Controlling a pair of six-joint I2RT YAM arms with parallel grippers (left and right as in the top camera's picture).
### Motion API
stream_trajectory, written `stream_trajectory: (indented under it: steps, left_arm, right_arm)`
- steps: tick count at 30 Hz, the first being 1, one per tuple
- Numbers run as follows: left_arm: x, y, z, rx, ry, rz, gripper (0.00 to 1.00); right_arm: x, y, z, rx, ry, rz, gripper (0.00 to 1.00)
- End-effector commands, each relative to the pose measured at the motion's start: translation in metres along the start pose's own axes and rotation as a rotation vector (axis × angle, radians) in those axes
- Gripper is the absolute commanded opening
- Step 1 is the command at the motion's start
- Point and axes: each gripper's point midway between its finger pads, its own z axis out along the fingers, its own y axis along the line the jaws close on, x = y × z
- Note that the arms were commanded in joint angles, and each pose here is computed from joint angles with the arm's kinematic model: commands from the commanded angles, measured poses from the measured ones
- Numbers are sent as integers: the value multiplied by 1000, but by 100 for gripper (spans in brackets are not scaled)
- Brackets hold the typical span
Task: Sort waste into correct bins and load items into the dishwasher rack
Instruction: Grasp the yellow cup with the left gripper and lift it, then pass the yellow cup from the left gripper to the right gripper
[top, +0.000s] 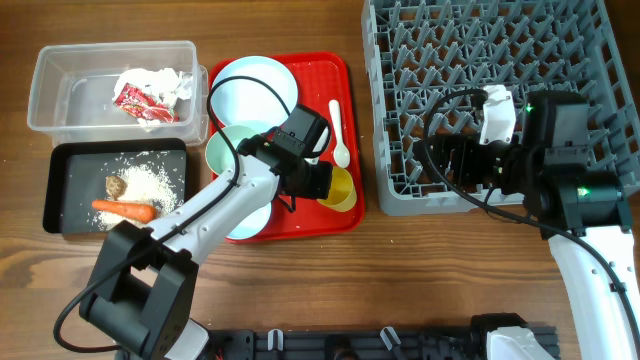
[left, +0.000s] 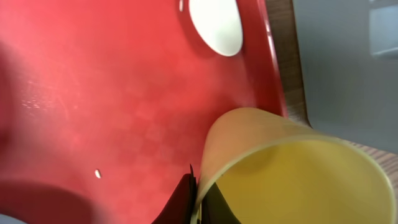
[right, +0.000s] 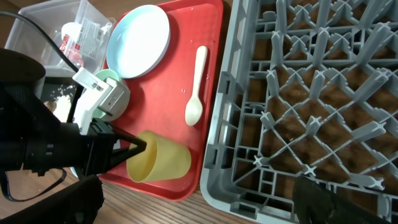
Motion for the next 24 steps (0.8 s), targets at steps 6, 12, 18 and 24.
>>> stream_trajectory:
  steps: [6,12,18,24]
  left_arm:
    - [-42,-42,-104,587,-86,-148,4]
    - [-68,-52,-234,1132,-241,19,4]
    - [-63,-63,-237,1164,-222,62,4]
    - [-64,-62,-237,1161,-224,61,4]
  right_arm:
    - [-5,18,-4,-89,-8,16,100]
    - [-36,97,-29,-574,-123,-145,100]
    - [-54,126,-33,-860,-130,-219,100]
    - [-42,167,-23,-965,-94,-326,91]
